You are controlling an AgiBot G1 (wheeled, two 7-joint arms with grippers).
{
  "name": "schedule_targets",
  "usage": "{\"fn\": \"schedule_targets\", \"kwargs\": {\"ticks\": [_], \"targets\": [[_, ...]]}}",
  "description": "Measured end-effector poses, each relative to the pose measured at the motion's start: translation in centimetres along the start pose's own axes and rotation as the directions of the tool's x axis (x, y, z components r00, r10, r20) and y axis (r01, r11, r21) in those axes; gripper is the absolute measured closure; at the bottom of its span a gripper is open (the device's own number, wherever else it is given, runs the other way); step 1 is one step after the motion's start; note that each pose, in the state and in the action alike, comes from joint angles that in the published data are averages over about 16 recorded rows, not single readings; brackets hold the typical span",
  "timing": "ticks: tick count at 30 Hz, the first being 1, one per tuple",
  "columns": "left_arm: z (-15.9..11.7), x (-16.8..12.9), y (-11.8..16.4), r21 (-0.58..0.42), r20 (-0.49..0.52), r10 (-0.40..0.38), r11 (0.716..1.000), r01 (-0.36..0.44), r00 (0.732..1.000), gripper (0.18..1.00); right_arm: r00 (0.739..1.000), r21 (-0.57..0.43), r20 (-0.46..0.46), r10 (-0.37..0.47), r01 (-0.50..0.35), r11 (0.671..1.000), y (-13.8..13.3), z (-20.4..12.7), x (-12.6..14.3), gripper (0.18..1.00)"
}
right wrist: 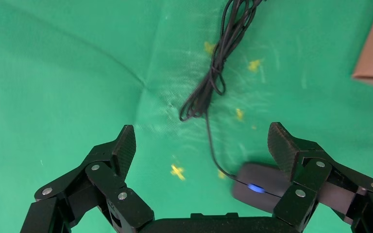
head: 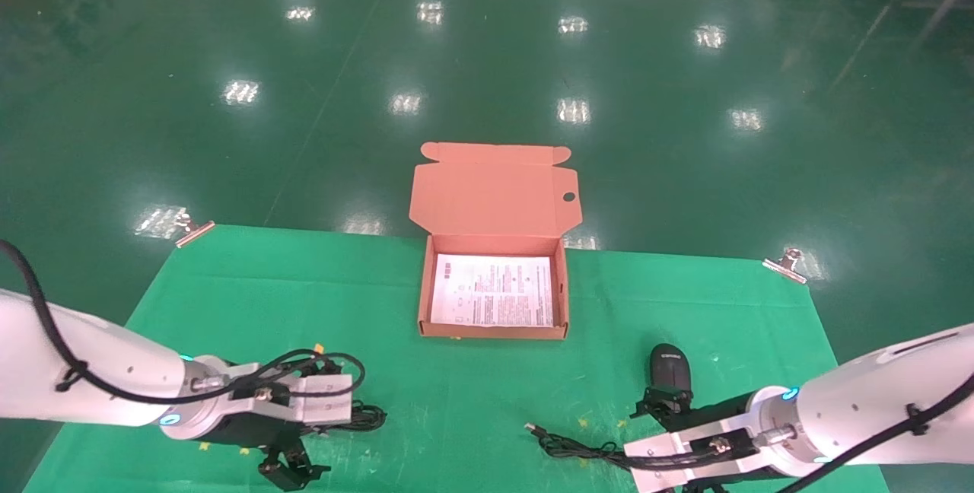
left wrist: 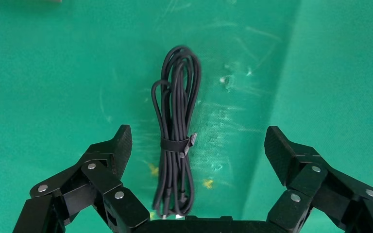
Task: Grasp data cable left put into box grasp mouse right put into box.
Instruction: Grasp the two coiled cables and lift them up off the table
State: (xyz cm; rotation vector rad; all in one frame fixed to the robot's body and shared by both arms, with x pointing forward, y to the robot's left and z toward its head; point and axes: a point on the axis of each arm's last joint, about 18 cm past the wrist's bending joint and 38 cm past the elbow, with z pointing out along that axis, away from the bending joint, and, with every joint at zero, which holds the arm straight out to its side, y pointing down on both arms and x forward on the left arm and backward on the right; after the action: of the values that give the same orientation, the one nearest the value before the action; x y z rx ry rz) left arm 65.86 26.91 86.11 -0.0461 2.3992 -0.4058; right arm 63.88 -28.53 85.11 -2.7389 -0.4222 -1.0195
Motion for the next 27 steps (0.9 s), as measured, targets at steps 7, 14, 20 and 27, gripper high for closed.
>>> {"fn": "schedule_targets", "kwargs": {"ticks": [7, 14, 20, 27], "targets": [[2.0, -0.7, 1.1, -0.010, 0.000, -0.096, 0.995, 0.096, 0.995, 0.183, 0.997, 0.023, 0.007, 0.071, -0.071, 0.997, 0.1, 2.5, 0.2, 0.178], [3.4, -1.4, 1.7, -0.020, 0.013, -0.134, 0.991, 0.134, 0.991, 0.183, 0.995, 0.034, 0.011, 0.102, -0.103, 0.994, 0.2, 4.5, 0.4, 0.178], [4.2, -1.6, 2.3, -0.034, 0.028, -0.136, 0.990, 0.137, 0.990, 0.183, 0.992, 0.031, 0.014, 0.122, -0.123, 0.992, 0.6, 5.7, 0.5, 0.178], [4.9, -1.7, 2.9, -0.051, 0.043, -0.131, 0.990, 0.133, 0.990, 0.185, 0.989, 0.024, 0.019, 0.144, -0.144, 0.989, 1.0, 6.5, 0.5, 0.178]]}}
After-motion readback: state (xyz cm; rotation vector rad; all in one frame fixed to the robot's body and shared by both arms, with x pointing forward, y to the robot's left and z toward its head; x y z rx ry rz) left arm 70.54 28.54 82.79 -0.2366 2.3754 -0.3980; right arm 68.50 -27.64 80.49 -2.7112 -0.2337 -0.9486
